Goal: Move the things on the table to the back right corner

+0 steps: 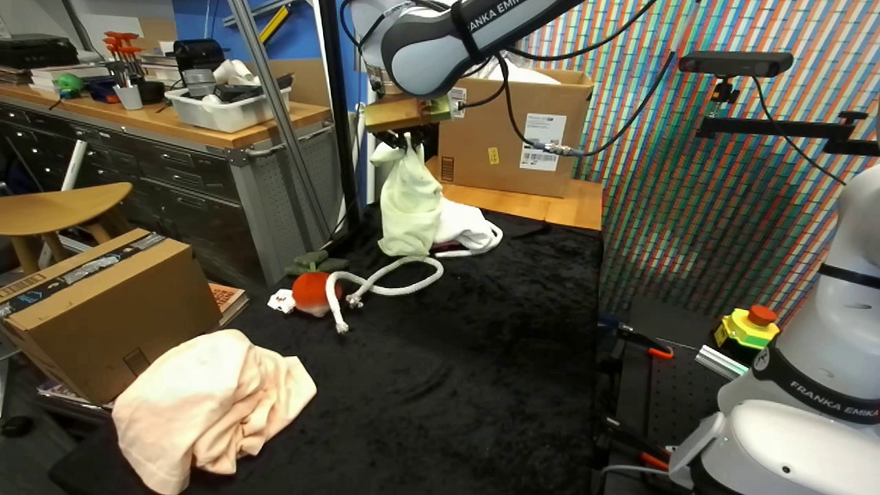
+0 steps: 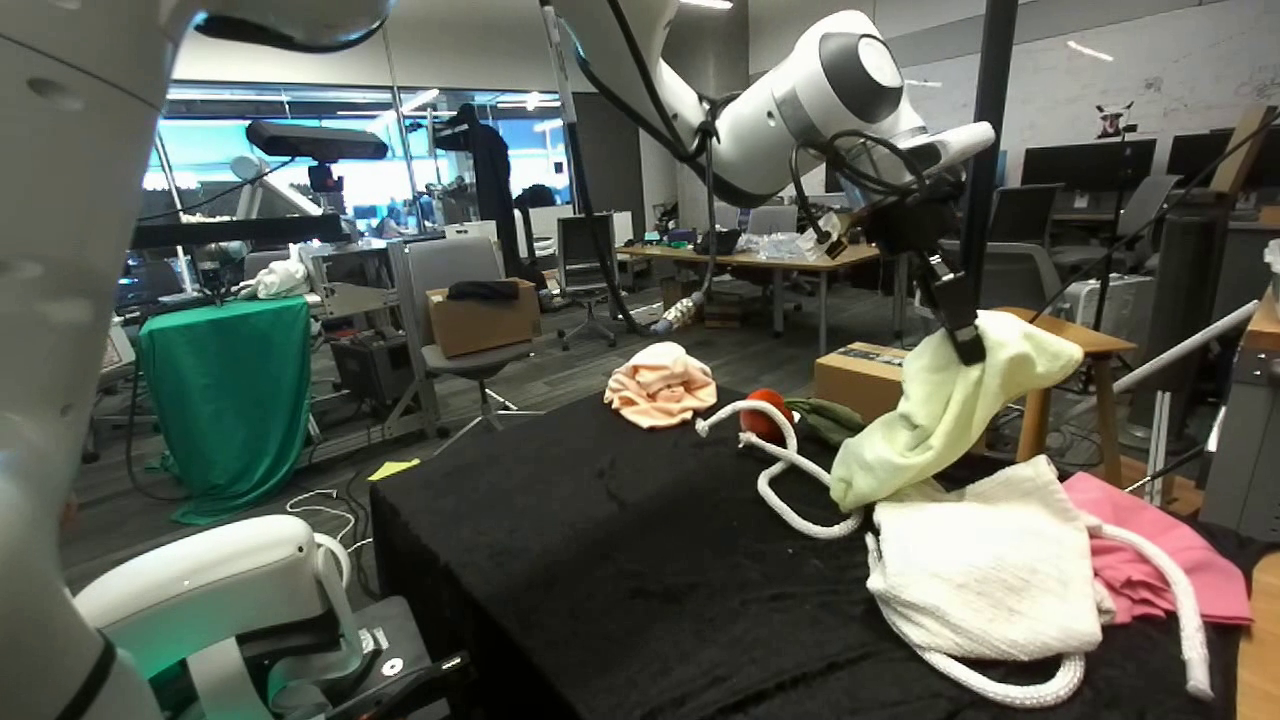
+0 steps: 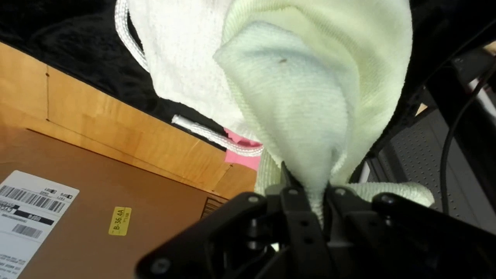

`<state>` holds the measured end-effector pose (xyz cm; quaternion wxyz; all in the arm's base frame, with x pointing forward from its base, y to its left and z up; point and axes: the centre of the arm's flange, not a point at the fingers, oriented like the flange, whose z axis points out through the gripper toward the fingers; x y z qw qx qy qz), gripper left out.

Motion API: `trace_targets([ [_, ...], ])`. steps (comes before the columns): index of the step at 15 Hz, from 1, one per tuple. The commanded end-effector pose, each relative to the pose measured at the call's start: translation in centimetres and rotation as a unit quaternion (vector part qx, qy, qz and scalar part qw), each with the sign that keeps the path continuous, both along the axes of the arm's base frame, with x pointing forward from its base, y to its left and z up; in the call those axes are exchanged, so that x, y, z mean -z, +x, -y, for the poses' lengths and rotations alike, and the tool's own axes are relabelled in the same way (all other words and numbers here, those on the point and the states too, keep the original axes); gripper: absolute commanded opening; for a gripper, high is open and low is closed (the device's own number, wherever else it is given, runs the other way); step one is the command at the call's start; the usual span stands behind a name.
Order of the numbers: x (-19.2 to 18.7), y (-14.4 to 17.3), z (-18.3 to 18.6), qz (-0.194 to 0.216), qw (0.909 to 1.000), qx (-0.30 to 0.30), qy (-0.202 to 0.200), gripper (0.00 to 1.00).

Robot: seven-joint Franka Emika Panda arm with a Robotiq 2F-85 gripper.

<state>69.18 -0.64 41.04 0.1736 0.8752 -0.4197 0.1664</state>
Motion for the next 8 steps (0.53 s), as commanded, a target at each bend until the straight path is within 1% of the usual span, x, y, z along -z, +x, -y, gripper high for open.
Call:
trace_targets([
  [1,-1.0,3.1,2.1,0.018,0.9982,0.055,0.014,0.08],
  [4,-0.6,3.4,3.6,0.021,0.9957,0.087,0.025,0.08],
  [7,0.2,3.4,4.4,0.016,0.9942,0.102,0.031,0.09],
  [8,0.6,3.3,4.4,0.013,0.9942,0.103,0.029,0.18],
])
